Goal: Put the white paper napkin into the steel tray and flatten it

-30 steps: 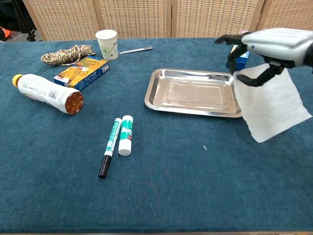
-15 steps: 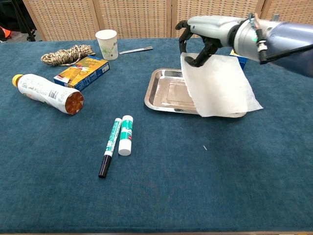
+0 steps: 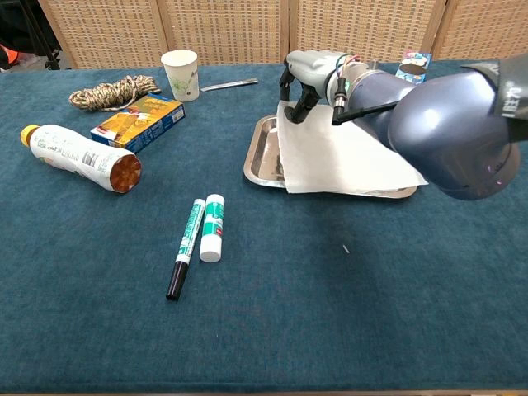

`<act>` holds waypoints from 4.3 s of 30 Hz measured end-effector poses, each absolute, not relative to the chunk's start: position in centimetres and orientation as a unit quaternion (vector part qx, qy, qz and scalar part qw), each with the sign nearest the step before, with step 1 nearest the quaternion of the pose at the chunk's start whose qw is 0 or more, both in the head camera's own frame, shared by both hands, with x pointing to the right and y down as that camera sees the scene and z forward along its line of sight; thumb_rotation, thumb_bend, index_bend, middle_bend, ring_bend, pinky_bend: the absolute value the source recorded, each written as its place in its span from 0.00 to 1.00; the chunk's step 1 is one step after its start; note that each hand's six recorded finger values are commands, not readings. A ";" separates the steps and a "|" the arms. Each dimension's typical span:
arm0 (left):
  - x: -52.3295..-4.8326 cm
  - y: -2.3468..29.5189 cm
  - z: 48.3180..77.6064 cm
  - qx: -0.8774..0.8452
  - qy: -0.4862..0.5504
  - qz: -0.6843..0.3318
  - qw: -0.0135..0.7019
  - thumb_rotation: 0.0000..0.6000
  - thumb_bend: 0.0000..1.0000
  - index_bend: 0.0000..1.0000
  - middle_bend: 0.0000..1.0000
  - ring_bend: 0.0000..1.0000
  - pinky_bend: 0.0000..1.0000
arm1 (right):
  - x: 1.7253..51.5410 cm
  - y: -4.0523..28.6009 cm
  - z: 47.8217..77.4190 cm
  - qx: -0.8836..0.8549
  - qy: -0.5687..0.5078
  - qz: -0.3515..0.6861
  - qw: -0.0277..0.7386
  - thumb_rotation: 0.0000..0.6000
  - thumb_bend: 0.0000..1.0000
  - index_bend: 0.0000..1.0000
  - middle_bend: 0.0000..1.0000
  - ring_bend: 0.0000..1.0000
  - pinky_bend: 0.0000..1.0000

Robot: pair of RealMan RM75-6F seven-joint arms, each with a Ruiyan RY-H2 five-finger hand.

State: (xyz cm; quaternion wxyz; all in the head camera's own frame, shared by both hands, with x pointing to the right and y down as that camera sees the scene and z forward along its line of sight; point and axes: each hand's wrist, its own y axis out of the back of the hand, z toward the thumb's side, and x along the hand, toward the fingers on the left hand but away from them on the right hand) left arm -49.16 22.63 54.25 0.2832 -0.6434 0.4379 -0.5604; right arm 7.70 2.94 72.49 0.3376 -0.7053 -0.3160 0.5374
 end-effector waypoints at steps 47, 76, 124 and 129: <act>-50.1 21.8 54.7 -0.636 0.447 -0.571 0.265 1.00 0.00 0.00 0.00 0.00 0.00 | 7.3 1.9 75.3 -0.648 -0.462 0.550 0.253 1.00 0.00 0.02 0.00 0.00 0.00; -48.3 23.0 54.6 -0.650 0.425 -0.561 0.287 1.00 0.00 0.00 0.00 0.00 0.00 | 14.0 2.4 68.3 -0.728 -0.389 0.487 0.285 1.00 0.10 0.08 0.00 0.00 0.00; -47.1 23.5 55.5 -0.654 0.404 -0.568 0.295 1.00 0.00 0.00 0.00 0.00 0.00 | 22.7 11.3 69.9 -0.716 -0.124 0.543 0.420 1.00 1.00 0.29 0.13 0.00 0.00; -47.1 23.5 55.5 -0.653 0.405 -0.569 0.294 1.00 0.00 0.00 0.00 0.00 0.00 | 22.4 11.7 70.3 -0.717 -0.119 0.543 0.422 1.00 1.00 0.29 0.13 0.00 0.00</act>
